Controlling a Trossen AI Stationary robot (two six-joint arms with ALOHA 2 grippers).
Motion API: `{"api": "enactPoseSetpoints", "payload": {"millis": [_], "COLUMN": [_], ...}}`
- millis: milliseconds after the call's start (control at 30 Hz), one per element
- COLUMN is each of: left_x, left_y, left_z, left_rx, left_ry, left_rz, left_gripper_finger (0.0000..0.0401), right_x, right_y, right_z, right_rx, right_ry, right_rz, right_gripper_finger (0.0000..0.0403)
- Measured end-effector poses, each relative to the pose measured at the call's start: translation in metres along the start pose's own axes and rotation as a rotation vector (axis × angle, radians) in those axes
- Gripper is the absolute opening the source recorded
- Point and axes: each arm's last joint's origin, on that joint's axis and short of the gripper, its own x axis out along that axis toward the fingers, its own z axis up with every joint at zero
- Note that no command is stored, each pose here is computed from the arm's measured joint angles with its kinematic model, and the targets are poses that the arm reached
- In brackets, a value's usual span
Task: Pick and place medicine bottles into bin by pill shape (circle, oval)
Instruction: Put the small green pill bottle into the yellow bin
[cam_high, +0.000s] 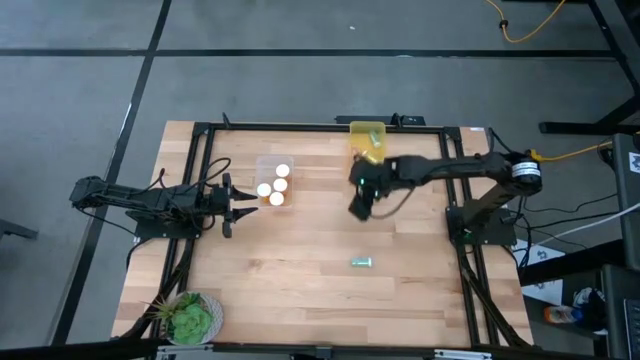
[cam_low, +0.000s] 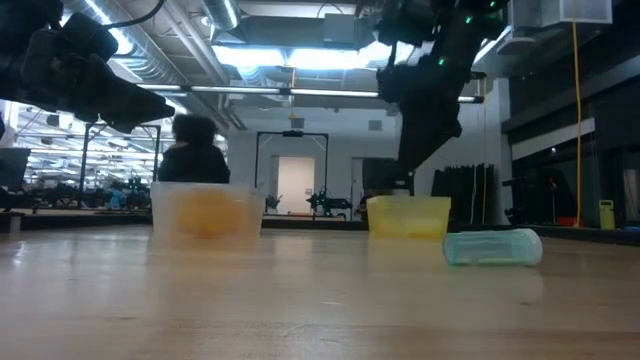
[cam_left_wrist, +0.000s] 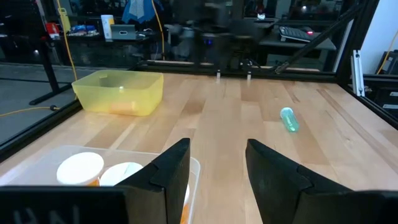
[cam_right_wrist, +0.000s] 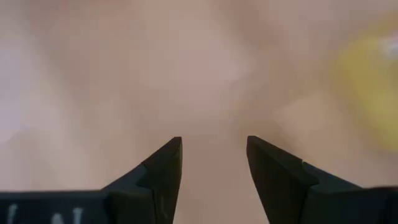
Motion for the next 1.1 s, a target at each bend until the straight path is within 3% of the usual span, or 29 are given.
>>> {"api": "enactPoseSetpoints", "payload": {"millis": [133, 467, 800, 1100], "left_x": [0.0, 0.0, 0.0, 0.0], "left_y": [0.0, 0.0, 0.0, 0.0], "left_z": [0.0, 0.0, 0.0, 0.0], "left_rx": [0.0, 0.0, -0.001, -0.001], "left_ry": [0.0, 0.0, 0.0, 0.0], "left_rz": [0.0, -0.001, 0.0, 0.0], "left_gripper_finger": [0.0149, 0.0149, 0.0149, 0.0149], "right_x": [0.0, 0.019, 0.037, 0.068], "right_y": [0.038, 0.102, 0.133, 0.135], "right_z": [-0.019, -0.069, -0.093, -0.107], "right_rx": [-0.08, -0.227, -0.304, -0.337], "right_ry": [0.075, 0.209, 0.217, 0.267], "right_rz": [0.148, 0.177, 0.213, 0.095], "right_gripper_finger": [0.018, 0.018, 0.018, 0.0179]}}
